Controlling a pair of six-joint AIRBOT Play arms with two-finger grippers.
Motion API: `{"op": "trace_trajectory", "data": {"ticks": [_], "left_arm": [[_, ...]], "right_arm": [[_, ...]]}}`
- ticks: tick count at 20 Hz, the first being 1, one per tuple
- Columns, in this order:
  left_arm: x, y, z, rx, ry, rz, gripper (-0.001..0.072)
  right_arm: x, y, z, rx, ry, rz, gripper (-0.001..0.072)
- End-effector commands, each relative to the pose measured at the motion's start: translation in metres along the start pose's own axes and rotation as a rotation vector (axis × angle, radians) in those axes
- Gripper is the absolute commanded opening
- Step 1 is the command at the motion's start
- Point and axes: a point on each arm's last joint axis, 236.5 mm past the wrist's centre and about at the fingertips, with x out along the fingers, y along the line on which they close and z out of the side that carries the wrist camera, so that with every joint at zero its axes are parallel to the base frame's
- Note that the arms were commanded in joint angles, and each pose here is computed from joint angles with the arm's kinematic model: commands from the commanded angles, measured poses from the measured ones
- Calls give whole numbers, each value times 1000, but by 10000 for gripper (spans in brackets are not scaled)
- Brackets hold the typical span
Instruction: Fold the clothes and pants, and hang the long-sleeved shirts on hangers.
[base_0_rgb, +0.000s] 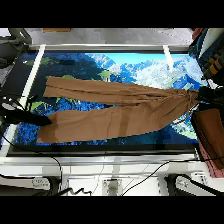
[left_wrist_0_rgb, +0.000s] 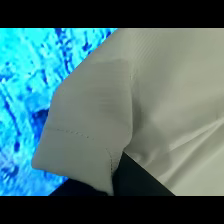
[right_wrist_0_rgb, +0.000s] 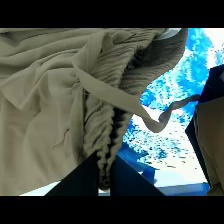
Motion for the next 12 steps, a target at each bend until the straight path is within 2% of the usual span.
{"op": "trace_trajectory", "data": {"ticks": [1, 5, 9, 12], "left_arm": [[-20, -3, 10, 25, -43, 32, 14], [-92, -10, 40, 111, -190, 157, 13], [-174, -24, 56, 154, -374, 305, 13], [-218, -46, 68, 149, -530, 323, 14]], "right_arm": [[0, 0, 0, -1, -2, -1, 38], [-4, -2, 3, -17, -14, -13, 37], [-27, -2, 18, -43, -124, -50, 38], [-50, 0, 22, -60, -185, -76, 38]]}}
